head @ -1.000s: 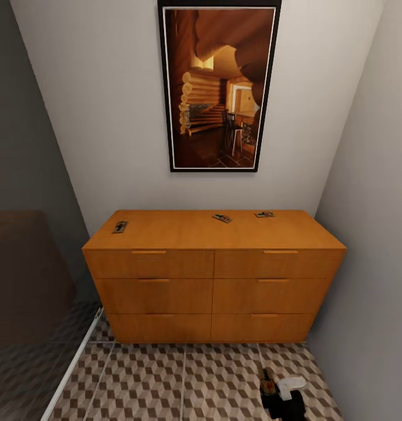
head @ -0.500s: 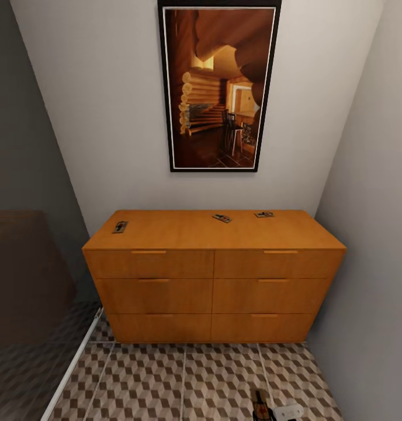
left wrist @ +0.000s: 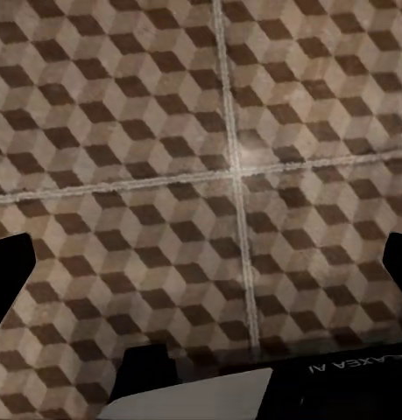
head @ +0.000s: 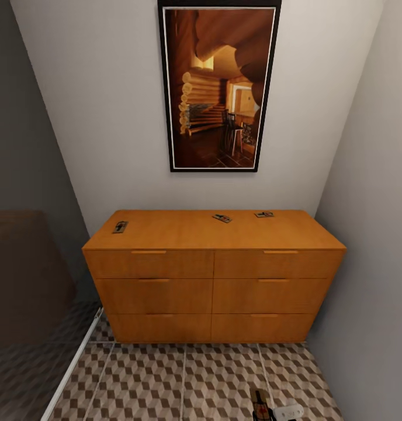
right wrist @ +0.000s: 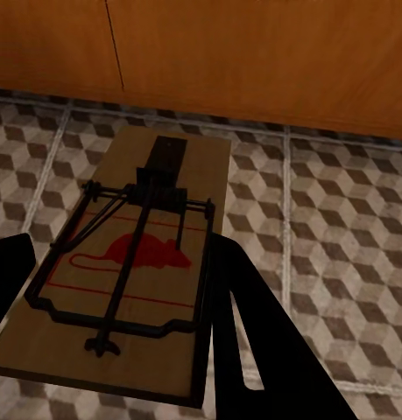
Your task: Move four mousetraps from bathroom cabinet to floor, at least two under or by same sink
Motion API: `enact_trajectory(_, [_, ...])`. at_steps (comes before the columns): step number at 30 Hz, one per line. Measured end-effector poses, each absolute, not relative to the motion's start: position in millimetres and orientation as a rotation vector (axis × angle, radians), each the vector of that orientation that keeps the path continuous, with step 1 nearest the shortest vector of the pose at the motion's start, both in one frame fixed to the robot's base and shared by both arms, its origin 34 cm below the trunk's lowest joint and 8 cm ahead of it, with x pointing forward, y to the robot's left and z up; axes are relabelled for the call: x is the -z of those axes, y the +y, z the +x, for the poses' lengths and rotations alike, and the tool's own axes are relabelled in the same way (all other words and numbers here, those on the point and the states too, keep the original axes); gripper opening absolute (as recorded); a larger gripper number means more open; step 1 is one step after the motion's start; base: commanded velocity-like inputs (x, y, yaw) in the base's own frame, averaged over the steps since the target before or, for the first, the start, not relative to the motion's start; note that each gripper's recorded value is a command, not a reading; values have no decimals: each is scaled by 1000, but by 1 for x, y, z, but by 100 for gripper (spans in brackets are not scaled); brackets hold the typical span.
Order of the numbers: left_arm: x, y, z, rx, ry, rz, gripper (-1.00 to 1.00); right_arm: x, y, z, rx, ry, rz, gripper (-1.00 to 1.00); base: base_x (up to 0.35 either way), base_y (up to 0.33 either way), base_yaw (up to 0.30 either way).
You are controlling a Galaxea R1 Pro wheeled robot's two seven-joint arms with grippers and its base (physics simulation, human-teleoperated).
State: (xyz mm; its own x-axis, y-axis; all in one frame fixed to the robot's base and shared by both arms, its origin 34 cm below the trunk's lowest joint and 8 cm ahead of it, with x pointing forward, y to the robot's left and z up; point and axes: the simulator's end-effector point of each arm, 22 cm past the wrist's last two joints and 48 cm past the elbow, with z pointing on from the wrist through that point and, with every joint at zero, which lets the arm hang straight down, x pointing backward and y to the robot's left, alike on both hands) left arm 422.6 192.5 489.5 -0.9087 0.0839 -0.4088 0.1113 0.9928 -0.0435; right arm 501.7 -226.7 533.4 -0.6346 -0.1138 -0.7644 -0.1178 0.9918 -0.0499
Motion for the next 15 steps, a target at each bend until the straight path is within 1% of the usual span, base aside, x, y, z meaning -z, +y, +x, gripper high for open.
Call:
enact_trajectory(5, [-534, 155, 481, 151, 2667, 140, 100, -533, -228, 502, -4, 2263, -159, -100, 0, 0, 0])
enact_trajectory(10, [-580, 116, 515, 193, 2623, 256, 100, -534, -227, 502, -5, 2263, -159, -100, 0, 0, 0])
enact_trajectory(15, [-626, 102, 543, 206, 2581, 291, 100, -533, -227, 502, -5, 2264, -159, -100, 0, 0, 0])
